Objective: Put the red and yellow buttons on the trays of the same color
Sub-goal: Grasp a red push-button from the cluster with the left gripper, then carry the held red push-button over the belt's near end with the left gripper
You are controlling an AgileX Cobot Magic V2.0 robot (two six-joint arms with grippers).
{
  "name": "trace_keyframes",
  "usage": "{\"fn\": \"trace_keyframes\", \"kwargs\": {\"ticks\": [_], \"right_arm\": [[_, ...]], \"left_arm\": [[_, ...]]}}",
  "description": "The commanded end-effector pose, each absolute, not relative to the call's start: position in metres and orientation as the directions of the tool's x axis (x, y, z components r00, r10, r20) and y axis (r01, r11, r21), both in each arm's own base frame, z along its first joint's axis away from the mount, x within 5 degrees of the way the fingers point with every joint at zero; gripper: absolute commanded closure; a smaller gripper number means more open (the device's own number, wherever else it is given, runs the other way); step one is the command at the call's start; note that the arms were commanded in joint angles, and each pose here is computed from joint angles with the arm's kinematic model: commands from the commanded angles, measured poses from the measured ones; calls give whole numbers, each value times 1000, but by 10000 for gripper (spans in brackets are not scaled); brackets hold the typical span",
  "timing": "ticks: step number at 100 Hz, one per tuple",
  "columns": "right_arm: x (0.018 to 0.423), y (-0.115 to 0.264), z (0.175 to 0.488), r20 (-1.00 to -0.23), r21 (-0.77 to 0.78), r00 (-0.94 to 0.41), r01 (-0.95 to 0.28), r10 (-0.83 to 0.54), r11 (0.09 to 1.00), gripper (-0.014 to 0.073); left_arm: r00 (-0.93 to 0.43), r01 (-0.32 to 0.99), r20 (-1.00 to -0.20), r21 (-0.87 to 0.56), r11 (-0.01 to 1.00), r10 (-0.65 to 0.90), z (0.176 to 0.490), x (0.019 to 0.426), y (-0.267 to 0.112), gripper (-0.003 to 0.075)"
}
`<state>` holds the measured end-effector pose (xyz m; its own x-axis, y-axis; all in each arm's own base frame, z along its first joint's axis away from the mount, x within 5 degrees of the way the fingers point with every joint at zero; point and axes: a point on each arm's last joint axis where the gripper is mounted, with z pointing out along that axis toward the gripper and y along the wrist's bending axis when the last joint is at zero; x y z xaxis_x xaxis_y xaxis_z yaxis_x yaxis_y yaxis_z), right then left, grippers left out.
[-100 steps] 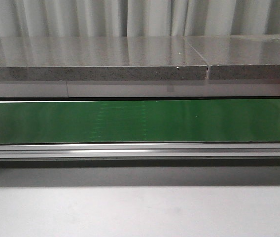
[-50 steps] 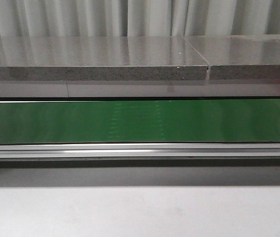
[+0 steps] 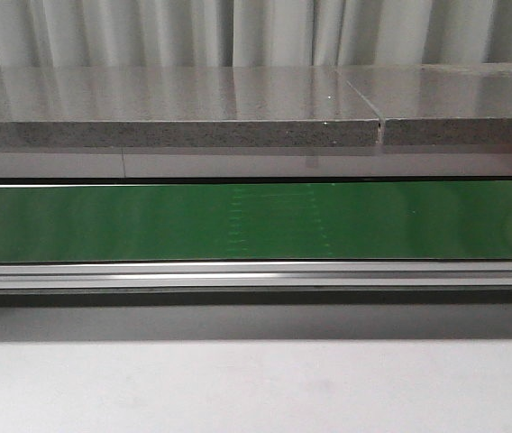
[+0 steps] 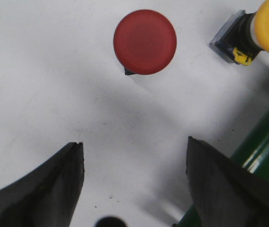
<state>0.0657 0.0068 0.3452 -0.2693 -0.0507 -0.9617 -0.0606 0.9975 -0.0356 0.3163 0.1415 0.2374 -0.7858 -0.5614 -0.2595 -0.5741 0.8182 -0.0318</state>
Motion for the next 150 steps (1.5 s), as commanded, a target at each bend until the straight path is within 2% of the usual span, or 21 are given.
{"fn": "trace_keyframes", "kwargs": {"ticks": [1,29,49,83,93,105,119,133,150], "right_arm": [[66,6,358,-982,-42,-183,-48,-50,998,661],[66,6,358,-982,-42,-184,-48,-50,998,661],[66,6,358,-982,-42,-184,-48,-50,998,661],[66,6,358,-982,-42,-184,-48,-50,998,661],[66,6,358,-982,-42,-184,-48,-50,998,661],[66,6,358,-982,-42,-184,-48,-50,998,661],[66,6,358,-982,-42,-184,-48,-50,998,661],[66,6,358,-982,-42,-184,-48,-50,998,661],[66,6,358,-982,-42,-184,-48,-50,998,661]], "left_arm": [[-750,-582,-345,-64,811,-565,255,324,144,261],[-745,-581,-357,-67,811,-563,252,352,157,261],[-758,-581,-329,-50,812,-563,243,370,166,261],[-764,-580,-317,-44,814,-562,228,383,171,263],[-763,-579,-321,-45,814,-561,229,383,172,309],[-763,-578,-325,-46,815,-559,230,384,172,427],[-768,-575,-321,-37,817,-555,230,383,172,516],[-773,-571,-320,-22,820,-547,236,380,172,553],[-788,-533,-357,-16,846,-503,259,369,167,554]]}}
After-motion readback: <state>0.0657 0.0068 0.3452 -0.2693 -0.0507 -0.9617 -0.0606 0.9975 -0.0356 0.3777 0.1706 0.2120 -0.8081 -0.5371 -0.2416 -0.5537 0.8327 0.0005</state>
